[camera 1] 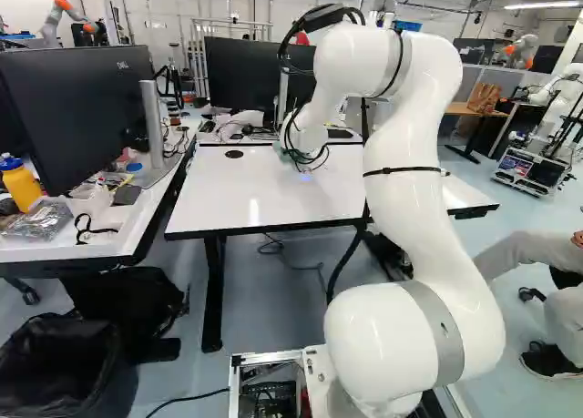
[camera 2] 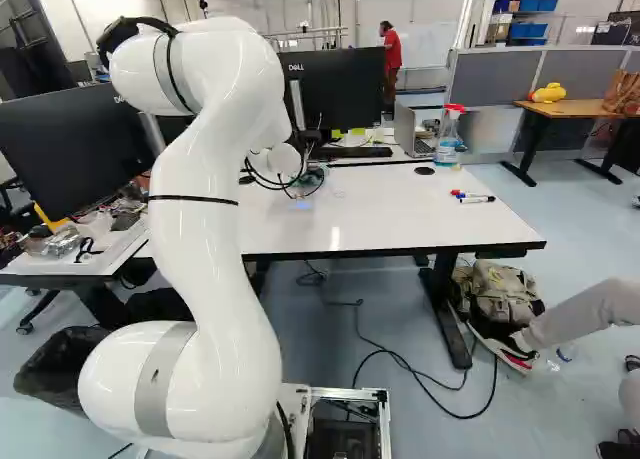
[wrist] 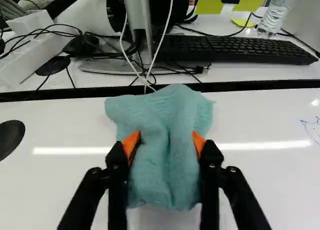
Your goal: Clean the table with the green towel
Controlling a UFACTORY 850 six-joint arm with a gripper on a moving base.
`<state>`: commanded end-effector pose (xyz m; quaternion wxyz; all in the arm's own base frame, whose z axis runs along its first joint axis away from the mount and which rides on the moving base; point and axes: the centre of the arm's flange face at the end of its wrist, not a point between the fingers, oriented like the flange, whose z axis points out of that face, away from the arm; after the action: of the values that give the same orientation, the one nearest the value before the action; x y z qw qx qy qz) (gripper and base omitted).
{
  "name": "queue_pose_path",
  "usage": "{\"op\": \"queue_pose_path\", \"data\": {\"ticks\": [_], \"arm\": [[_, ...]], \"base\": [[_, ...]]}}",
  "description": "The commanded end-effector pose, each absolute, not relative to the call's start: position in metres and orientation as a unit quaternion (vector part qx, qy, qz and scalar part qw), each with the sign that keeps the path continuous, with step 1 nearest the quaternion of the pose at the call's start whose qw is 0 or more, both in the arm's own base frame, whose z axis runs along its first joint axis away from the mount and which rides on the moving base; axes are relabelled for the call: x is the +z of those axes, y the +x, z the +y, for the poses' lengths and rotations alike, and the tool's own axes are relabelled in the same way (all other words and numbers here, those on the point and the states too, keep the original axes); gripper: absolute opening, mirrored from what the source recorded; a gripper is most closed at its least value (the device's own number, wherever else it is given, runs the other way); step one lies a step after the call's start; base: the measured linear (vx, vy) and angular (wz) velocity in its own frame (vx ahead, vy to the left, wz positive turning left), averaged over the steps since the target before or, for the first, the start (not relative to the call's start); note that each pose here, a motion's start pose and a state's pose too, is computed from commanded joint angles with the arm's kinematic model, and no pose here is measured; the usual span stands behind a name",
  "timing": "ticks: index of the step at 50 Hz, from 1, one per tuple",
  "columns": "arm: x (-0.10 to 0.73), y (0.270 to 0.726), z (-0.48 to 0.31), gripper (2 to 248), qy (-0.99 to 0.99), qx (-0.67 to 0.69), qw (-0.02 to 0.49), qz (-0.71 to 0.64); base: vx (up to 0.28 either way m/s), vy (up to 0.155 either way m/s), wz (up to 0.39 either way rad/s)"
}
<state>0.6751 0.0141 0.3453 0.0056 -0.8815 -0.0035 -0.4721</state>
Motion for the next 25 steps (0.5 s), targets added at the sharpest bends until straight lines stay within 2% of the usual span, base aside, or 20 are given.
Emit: {"op": "queue_pose_path", "data": {"ticks": [1,2,7,8,12,13,25], "arm": [[0.3453,0.6751,0.0141,160,-0.882,-0.472,0.006,-0.004],[0.3453,0.6751,0.0141,123,-0.882,-0.472,0.006,-0.004],[0.3453,0.6751,0.0141,123,-0.882,-0.472,0.006,-0.004],[0.3453,0.6751,0.0141,87,-0.882,-0.472,0.006,-0.004],[0.3453,0.6751,0.0141,87,-0.882,-0.472,0.006,-0.004],[0.3453,0.6751,0.0141,63,-0.882,-0.472,0.006,-0.004],[0.3492,0.6746,0.0141,60,-0.88,-0.474,0.006,-0.004]], "base": [[0.0,0.0,0.0],[0.0,0.0,0.0],[0.0,0.0,0.0],[0.0,0.0,0.0],[0.0,0.0,0.0],[0.0,0.0,0.0],[0.0,0.0,0.0]]}}
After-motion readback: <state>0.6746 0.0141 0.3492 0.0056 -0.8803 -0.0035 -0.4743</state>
